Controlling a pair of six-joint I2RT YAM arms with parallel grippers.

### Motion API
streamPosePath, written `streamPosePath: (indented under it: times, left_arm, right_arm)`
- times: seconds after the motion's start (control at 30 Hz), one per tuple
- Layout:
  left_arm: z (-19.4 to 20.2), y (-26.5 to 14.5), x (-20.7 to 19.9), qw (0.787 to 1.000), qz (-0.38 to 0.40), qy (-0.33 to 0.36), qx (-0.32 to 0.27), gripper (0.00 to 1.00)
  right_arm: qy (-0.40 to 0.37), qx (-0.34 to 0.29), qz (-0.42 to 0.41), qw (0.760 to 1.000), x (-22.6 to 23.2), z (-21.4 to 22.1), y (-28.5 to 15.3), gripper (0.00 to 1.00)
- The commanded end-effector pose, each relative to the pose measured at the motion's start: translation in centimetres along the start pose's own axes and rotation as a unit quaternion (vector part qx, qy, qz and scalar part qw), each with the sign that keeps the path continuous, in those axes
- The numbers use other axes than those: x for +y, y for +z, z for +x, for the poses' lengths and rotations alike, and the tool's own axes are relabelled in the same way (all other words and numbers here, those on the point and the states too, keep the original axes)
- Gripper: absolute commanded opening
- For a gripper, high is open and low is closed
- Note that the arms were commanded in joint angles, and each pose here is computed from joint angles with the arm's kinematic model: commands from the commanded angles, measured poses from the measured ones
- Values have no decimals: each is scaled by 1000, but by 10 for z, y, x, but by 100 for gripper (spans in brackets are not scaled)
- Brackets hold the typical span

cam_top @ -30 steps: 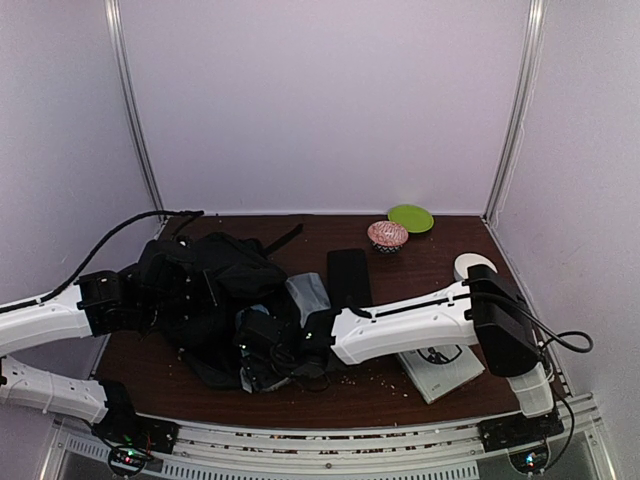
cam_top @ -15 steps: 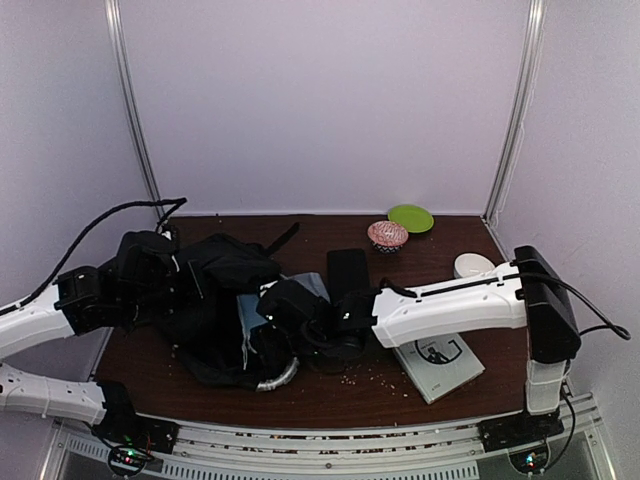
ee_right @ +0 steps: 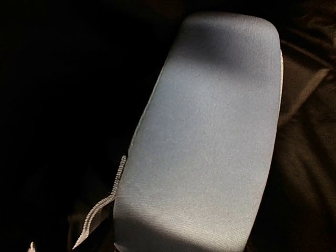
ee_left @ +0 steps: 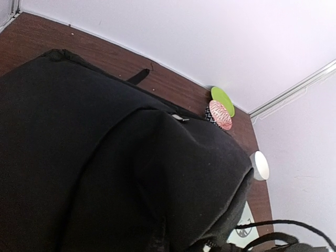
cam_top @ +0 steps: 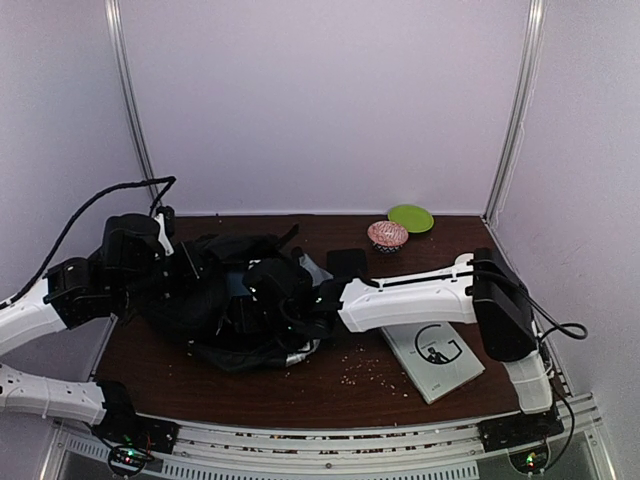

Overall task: Pack the student bag
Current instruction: Place the personal item in the student bag.

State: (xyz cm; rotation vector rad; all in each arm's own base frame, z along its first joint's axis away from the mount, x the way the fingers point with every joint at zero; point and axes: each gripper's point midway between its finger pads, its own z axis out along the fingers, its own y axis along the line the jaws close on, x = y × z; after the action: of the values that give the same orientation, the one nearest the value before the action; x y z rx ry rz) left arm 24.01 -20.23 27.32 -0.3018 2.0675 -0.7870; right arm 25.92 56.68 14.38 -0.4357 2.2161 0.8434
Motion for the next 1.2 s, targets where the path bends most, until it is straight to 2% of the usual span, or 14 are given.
streamPosePath:
  times: [0.0, 0.1, 0.3, 0.43, 0.7, 0.83, 0.93, 1.03, 1.17]
  left_arm:
    - [-38, -9, -68, 985, 137, -89, -53, 0]
    - [-40, -3, -71, 984, 134, -102, -57, 0]
    - [-51, -1, -88, 978, 160, -111, -74, 0]
    - [-48, 6, -104, 976, 179, -110, -59, 0]
    - [-21, 23, -114, 972, 199, -124, -22, 0]
    - [-13, 25, -115, 969, 209, -130, -15, 0]
    - [-10, 24, -112, 969, 209, -130, -14, 0]
    - [-9, 23, -108, 967, 209, -148, -13, 0]
    - [-14, 19, -93, 973, 180, -141, -31, 0]
  right_arm:
    - [70, -98, -14, 993, 11, -45, 5, 58]
    - [91, -113, -20, 989, 10, -45, 15, 58]
    - [92, -90, -47, 991, 22, -31, 41, 59]
    - [101, -91, -56, 989, 27, -31, 51, 59]
    - [143, -134, -103, 975, 48, -52, 61, 61]
    - [176, -167, -200, 949, 76, -70, 55, 64]
    - [206, -172, -249, 930, 81, -67, 54, 65]
    - [221, -166, -244, 930, 78, -74, 62, 74]
    - [204, -148, -224, 941, 69, -76, 61, 99]
